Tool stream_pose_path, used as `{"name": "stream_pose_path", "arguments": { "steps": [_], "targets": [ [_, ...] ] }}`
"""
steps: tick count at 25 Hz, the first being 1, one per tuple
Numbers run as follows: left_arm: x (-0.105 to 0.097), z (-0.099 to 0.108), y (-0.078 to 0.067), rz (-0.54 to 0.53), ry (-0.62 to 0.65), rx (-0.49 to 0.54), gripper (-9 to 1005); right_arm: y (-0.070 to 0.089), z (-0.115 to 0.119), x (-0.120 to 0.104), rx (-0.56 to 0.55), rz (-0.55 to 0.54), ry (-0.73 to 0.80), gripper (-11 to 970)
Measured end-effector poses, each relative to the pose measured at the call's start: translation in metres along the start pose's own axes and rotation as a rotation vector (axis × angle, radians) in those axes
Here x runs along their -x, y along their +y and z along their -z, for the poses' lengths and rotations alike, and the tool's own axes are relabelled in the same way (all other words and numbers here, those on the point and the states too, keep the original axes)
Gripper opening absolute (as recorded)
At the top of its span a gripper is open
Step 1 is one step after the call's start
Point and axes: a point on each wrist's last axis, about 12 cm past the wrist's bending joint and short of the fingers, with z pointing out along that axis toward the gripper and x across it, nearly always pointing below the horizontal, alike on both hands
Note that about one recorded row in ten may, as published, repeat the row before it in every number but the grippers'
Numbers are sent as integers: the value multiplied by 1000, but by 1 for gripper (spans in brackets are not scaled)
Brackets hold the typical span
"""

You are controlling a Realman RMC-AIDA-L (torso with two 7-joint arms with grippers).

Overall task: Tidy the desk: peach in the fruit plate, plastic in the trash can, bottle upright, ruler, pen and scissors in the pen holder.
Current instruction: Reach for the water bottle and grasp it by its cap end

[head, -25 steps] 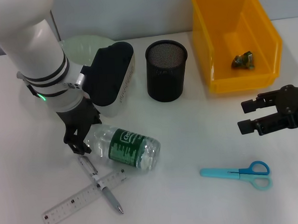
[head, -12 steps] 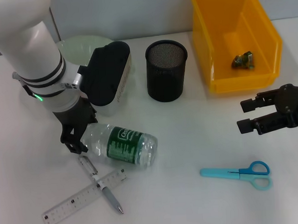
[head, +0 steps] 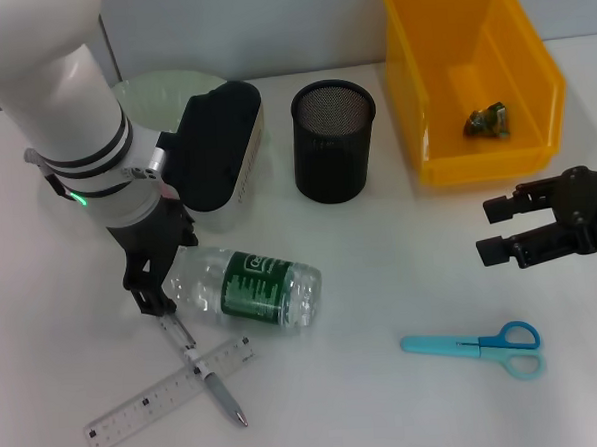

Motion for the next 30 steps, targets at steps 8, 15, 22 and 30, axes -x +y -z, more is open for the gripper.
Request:
{"name": "stream_pose_path", "arguments": {
  "steps": [8,15,22,30],
  "targets": [
    [-6,-3,-3,34,9,1,838,0,1,-1,-1,2,-1,802],
    [-15,-5,-4,55,46,14,833,0,1,-1,-1,3,-1,802],
    [-17,-5,-4,66,41,29,832,0,0,0,0,6,0,802],
    [-18,-9,-4,70,38,46,830,0,0,-1,-1,6,0,802]
  ]
}}
